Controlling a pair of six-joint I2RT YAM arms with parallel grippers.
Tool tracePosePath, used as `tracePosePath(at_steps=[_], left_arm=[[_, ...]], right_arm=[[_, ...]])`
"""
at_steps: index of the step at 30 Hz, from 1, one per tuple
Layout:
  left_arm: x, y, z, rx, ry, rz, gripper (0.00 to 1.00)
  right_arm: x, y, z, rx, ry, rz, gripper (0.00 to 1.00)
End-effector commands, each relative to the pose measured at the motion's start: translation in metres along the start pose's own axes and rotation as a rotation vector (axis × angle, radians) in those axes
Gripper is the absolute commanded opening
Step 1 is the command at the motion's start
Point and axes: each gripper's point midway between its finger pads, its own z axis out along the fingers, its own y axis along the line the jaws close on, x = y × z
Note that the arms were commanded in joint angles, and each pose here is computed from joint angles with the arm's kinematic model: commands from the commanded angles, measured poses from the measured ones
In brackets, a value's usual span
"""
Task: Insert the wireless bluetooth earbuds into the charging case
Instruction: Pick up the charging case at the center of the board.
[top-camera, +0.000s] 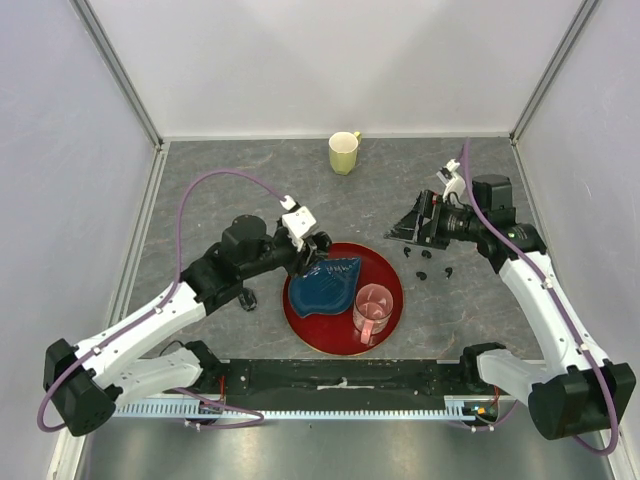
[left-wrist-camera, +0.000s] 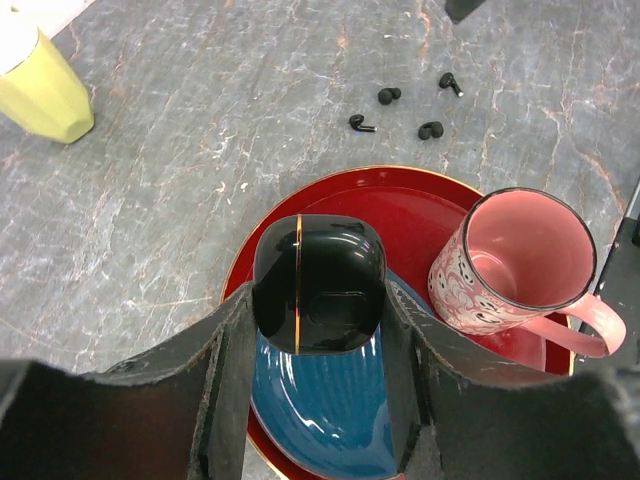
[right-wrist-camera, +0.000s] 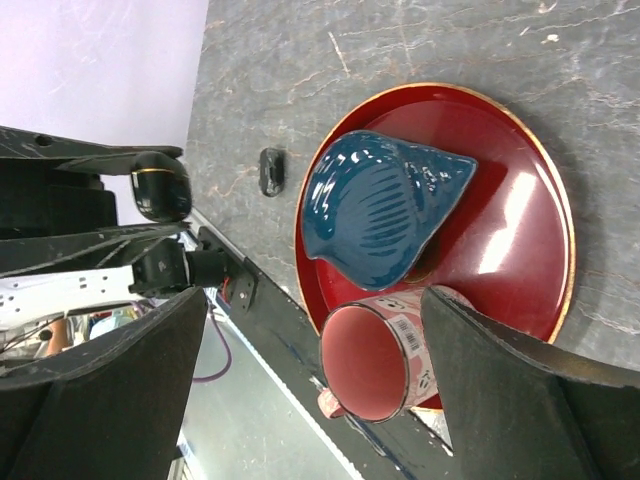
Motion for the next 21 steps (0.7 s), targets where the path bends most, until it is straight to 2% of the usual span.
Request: tracePosePath(at_steps=[1, 21], left_arm=[[-0.037, -0.003, 0.005, -0.012, -0.083, 0.144, 0.02], [-0.048, -0.039, 0.031, 0.016, -0.054, 0.247, 0.02]], right_arm=[[-0.017, 0.037, -0.006, -0.097, -0.050, -0.066, 0.92], [0.009, 0.077, 0.030, -0.112, 0.034, -0.139, 0.77]])
